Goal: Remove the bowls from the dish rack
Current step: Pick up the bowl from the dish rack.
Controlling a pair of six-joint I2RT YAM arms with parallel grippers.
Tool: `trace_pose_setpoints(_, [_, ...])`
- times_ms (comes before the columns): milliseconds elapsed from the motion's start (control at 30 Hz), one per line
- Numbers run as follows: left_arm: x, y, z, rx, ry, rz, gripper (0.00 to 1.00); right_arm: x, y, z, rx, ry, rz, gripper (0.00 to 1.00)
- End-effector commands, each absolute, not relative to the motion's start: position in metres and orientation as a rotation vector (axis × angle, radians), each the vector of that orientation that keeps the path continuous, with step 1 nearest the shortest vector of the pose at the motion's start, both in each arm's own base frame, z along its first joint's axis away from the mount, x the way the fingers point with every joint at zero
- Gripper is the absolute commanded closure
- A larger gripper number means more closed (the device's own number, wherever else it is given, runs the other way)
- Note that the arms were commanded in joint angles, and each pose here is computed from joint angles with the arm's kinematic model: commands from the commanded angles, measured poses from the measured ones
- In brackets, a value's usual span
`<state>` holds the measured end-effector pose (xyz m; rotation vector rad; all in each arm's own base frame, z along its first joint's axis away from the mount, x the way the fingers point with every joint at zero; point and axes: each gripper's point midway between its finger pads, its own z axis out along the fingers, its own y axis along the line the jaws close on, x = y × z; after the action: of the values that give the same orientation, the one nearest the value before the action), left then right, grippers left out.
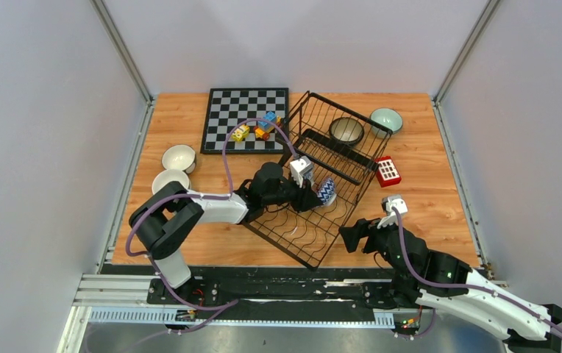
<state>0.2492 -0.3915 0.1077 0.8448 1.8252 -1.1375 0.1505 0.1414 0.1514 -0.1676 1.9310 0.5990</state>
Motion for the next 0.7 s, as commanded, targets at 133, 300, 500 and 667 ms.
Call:
trace_pose_setpoints(133, [0.243, -0.398, 0.109, 0.847, 1.789, -1.191, 0.83, 0.148, 0.138, 0.147, -0.162, 1.947, 0.597, 0.14])
trace_pose_setpoints(300, [0.241, -0.397, 0.112, 0.838, 1.769, -1.208, 0.91, 0.148, 0.138, 0.149, -0.16, 1.946, 0.598, 0.14])
trace_pose_setpoints(500, [0.238, -0.396, 0.117, 0.821, 1.736, -1.234, 1.0, 0.148, 0.139, 0.149, -0.158, 1.947, 0.602, 0.14])
trace_pose_setpoints(667, [0.233, -0.395, 0.13, 0.782, 1.678, -1.287, 1.0, 0.148, 0.139, 0.149, -0.155, 1.948, 0.605, 0.14])
